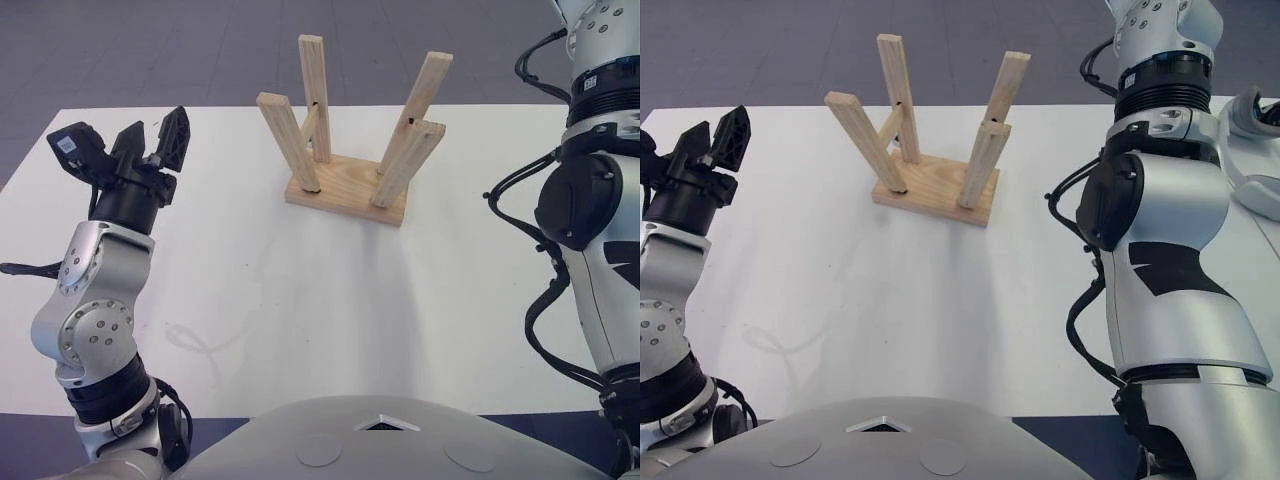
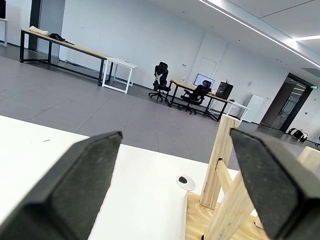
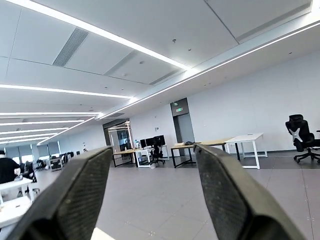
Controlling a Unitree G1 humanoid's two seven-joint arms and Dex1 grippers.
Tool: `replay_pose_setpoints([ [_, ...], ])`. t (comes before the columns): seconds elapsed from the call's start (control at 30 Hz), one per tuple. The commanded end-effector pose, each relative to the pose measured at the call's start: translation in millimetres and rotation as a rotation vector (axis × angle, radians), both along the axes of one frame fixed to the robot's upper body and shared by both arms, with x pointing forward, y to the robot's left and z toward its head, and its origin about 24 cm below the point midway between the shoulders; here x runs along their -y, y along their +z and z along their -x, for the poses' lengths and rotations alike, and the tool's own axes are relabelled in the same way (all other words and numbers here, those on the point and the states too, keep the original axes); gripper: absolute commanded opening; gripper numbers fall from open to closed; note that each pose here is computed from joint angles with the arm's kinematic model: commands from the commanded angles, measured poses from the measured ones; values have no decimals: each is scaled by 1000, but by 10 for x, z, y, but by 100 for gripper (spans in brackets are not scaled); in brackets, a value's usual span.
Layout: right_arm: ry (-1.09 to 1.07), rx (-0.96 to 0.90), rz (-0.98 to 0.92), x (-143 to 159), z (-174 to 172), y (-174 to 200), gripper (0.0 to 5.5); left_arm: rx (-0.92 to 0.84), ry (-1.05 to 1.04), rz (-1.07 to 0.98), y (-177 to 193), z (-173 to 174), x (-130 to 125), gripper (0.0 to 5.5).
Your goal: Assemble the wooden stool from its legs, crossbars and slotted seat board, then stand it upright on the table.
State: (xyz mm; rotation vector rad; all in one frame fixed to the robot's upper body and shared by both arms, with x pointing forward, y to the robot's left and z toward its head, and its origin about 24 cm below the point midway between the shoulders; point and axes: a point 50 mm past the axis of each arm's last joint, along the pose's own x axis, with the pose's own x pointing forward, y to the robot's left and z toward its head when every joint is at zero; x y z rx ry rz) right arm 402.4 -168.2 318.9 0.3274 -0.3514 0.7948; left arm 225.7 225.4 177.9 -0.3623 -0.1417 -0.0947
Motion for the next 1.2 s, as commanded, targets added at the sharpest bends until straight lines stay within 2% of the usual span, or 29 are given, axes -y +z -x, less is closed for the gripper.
replay_pose_setpoints([
  [0.03,393,-34,235,-62,266,-393,305,-6,-72,-75,15,-38,-158,400],
  [0.1,769,-34,293,-91,683,-517,305,-18,-96,-129,29,-110,-321,400],
  [0.13,890,-53,290,-70,841,-537,305,-20,-103,-146,40,-139,-381,400],
  [0.27,1050,-165,204,81,1130,-513,305,-31,-115,-164,3,-187,-502,400],
  [0.4,923,-308,254,321,1187,-849,305,-35,-129,-159,-69,-165,-520,400],
  [0.5,696,-521,379,618,1105,-1415,358,-58,-190,-133,-149,-127,-503,404],
  [0.6,694,-648,598,705,1198,-1895,424,-174,-403,-203,-409,-67,-502,465],
  [0.67,669,-615,644,655,1165,-1988,469,-293,-554,-319,-622,-47,-582,507],
  [0.8,486,-419,644,237,872,-1986,469,-319,-681,-542,-718,-225,-703,507],
  [0.9,388,-326,709,-11,735,-2053,469,-260,-753,-566,-721,-300,-563,507],
  [1.07,342,-328,688,-54,668,-2130,469,-231,-790,-570,-741,-233,-479,507],
  [1.2,344,-353,678,-75,647,-2158,401,-220,-786,-576,-740,-186,-476,509],
])
